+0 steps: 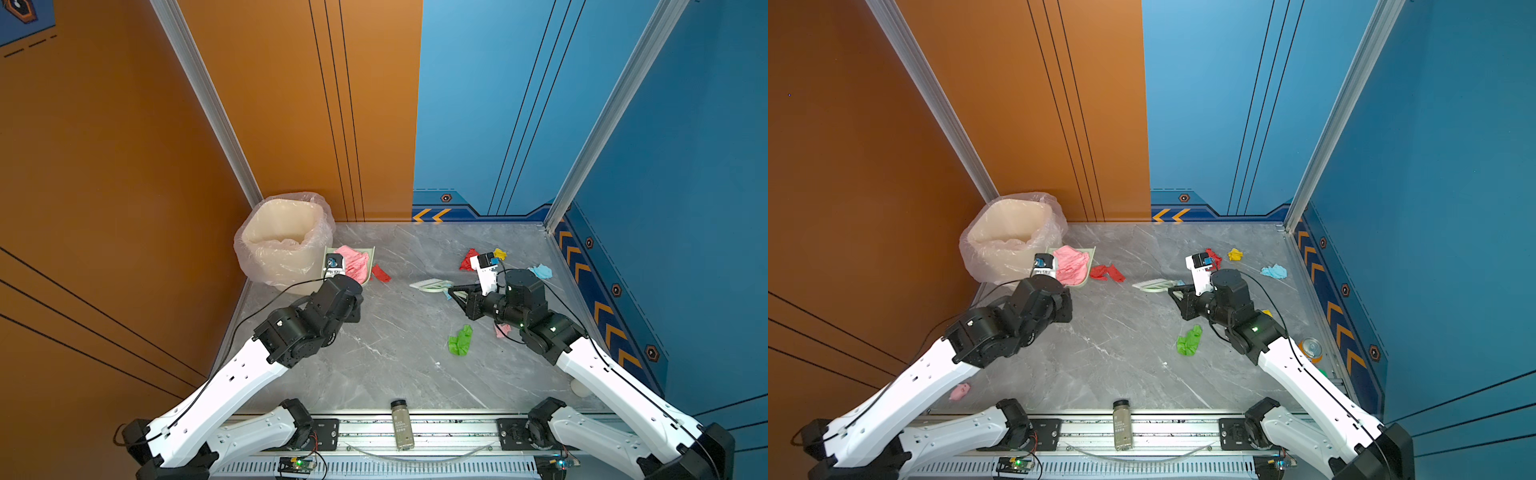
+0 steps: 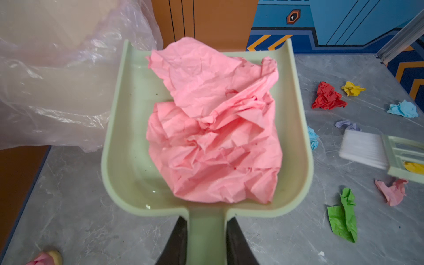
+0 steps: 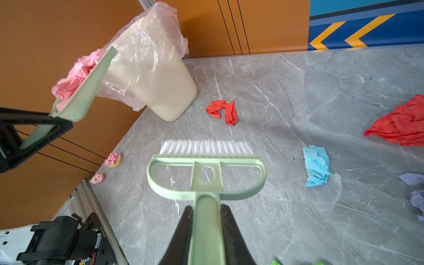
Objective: Sweep away the paper scraps from the table
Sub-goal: 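Carry the loaded dustpan with the left gripper up over the white bin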
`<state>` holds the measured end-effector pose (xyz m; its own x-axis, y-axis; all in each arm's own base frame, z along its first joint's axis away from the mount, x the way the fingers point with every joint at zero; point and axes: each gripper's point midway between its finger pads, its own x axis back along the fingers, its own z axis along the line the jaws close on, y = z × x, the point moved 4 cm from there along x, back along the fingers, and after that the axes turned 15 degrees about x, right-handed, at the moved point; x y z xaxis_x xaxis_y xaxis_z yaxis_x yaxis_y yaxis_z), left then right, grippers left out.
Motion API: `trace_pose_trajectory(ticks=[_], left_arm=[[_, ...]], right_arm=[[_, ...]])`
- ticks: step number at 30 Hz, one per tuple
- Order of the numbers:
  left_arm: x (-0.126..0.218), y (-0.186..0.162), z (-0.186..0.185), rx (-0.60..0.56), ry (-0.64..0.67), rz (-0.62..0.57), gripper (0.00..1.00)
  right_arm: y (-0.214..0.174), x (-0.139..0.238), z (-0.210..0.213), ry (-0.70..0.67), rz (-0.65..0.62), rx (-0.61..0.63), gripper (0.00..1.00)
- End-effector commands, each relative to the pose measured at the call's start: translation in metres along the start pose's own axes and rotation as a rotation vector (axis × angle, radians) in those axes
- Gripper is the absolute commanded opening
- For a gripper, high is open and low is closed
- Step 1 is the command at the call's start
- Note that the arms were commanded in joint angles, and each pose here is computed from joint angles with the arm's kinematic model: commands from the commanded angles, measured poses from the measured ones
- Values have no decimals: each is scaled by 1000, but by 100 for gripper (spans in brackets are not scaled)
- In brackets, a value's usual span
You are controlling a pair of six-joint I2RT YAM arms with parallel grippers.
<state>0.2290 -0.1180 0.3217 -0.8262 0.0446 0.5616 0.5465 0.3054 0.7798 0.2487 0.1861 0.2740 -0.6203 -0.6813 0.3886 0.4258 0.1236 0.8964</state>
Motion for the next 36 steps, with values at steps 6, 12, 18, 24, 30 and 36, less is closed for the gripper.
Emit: trace_pose_trajectory(ticks=[6, 12, 18, 24, 30, 36], left_arm=[[8, 53, 3, -3, 31, -34, 0], [5, 89, 15, 62, 62, -55, 0], [-10, 119, 32, 156, 81, -49, 0], [-34, 139, 47, 251, 86, -19, 0], [-56, 155, 57, 336, 45, 4, 0], [-80, 164, 65, 450, -62, 51, 0]], right_arm=[[-9, 7, 4, 37, 6, -17, 0], [-15, 13, 4, 35, 1, -17, 0], [-20, 19, 0, 16, -4, -13, 0], [-23, 25, -7, -24, 30, 2, 0], [-23, 28, -14, -53, 25, -9, 0], [-22, 21, -19, -68, 30, -26, 0]])
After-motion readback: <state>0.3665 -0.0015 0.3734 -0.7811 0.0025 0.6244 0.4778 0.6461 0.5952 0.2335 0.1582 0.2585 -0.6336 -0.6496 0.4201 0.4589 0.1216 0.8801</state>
